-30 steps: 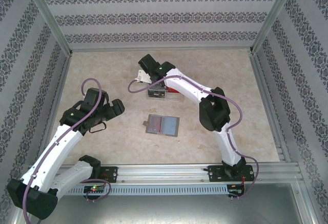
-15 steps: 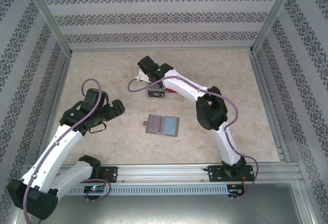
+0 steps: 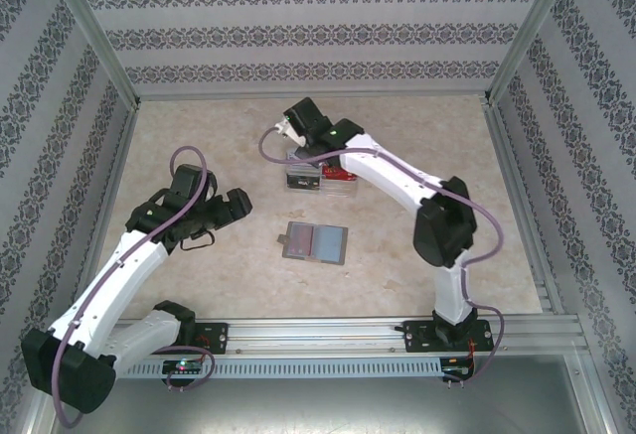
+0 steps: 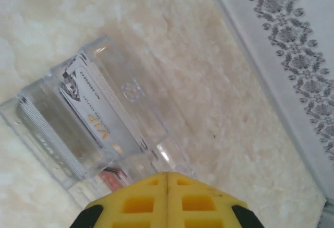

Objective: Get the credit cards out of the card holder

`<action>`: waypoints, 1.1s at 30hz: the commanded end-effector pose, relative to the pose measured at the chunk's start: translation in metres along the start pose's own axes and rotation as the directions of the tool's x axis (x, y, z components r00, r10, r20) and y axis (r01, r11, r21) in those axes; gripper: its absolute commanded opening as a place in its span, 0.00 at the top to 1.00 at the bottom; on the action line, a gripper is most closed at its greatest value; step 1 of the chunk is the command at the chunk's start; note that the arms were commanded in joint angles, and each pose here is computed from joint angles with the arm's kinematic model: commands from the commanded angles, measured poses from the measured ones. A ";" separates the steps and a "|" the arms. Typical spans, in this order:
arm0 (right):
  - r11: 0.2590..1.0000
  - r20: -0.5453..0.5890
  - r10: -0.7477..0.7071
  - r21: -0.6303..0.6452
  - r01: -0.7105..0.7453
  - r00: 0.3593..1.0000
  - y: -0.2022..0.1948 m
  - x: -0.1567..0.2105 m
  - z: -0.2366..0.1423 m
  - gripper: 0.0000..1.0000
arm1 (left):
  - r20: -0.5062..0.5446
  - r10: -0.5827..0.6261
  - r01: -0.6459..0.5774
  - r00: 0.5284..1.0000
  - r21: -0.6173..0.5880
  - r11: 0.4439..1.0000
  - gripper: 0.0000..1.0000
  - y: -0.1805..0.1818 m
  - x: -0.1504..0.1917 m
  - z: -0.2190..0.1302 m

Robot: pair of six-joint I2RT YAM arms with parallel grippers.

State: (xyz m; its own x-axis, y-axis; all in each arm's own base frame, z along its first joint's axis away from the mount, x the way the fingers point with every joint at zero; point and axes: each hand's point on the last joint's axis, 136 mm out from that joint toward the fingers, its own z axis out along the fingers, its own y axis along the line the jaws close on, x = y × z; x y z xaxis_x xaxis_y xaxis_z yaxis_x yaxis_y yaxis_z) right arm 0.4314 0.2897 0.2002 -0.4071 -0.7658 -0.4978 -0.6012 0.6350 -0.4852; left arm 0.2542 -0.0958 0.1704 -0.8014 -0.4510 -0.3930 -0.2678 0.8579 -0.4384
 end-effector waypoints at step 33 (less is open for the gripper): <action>0.353 -0.477 0.785 -0.182 -0.918 0.396 0.173 0.206 -0.018 1.00 | -0.424 0.242 -0.192 0.873 0.156 0.969 0.52 -0.089 0.101 0.126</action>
State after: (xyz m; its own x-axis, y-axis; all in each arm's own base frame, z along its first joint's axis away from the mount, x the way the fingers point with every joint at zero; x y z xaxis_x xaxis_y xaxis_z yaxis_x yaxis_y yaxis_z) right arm 0.2340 0.2297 0.0303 -0.9563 0.1372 -0.2583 0.0277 0.9217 0.3870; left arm 0.2629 -0.2363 0.0657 -0.9879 -0.1245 -0.0928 -0.0700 0.8907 -0.4492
